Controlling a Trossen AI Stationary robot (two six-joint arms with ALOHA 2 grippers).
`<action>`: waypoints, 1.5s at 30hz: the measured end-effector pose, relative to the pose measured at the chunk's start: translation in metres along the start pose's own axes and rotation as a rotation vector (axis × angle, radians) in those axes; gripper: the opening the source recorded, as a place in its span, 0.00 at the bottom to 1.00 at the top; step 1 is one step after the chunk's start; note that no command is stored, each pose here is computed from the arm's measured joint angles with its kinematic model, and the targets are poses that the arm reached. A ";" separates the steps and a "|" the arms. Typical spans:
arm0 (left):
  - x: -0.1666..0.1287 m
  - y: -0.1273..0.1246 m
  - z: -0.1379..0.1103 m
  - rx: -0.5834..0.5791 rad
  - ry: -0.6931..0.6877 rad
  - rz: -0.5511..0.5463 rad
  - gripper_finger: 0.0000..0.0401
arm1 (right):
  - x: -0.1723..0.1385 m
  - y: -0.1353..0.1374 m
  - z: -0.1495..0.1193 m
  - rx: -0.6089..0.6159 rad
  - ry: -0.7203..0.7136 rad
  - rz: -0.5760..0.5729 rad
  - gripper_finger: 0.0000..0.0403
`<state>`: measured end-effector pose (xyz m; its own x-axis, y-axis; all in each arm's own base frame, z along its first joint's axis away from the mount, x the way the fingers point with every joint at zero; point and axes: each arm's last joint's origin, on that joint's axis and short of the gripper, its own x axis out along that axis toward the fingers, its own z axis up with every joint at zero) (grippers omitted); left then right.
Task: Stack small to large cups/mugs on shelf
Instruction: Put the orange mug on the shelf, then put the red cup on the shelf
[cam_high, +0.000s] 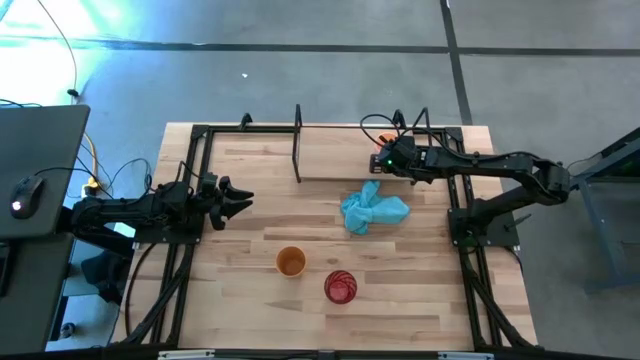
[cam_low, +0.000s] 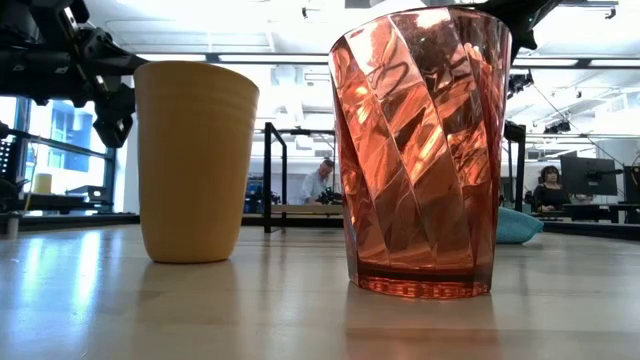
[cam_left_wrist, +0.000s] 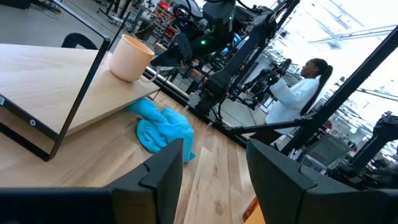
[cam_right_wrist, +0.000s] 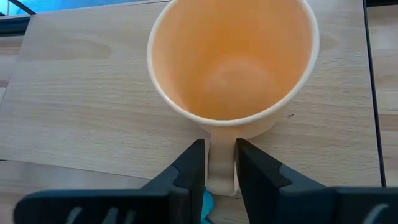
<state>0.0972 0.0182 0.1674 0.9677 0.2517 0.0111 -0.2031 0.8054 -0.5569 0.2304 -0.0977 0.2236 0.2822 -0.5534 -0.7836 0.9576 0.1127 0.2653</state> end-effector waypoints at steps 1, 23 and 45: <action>0.000 0.000 0.000 0.000 0.000 0.000 0.41 | 0.000 0.000 0.000 0.000 -0.001 0.002 0.19; 0.000 0.000 0.000 0.000 0.000 0.000 0.41 | 0.000 -0.001 -0.001 -0.013 0.001 -0.017 0.20; 0.000 0.000 0.000 0.000 0.000 0.000 0.41 | -0.001 -0.001 -0.002 -0.023 0.001 -0.012 0.35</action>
<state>0.0972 0.0182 0.1676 0.9677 0.2517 0.0116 -0.2028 0.8054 -0.5570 0.2299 -0.0960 0.2229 0.2709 -0.5537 -0.7874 0.9619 0.1251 0.2430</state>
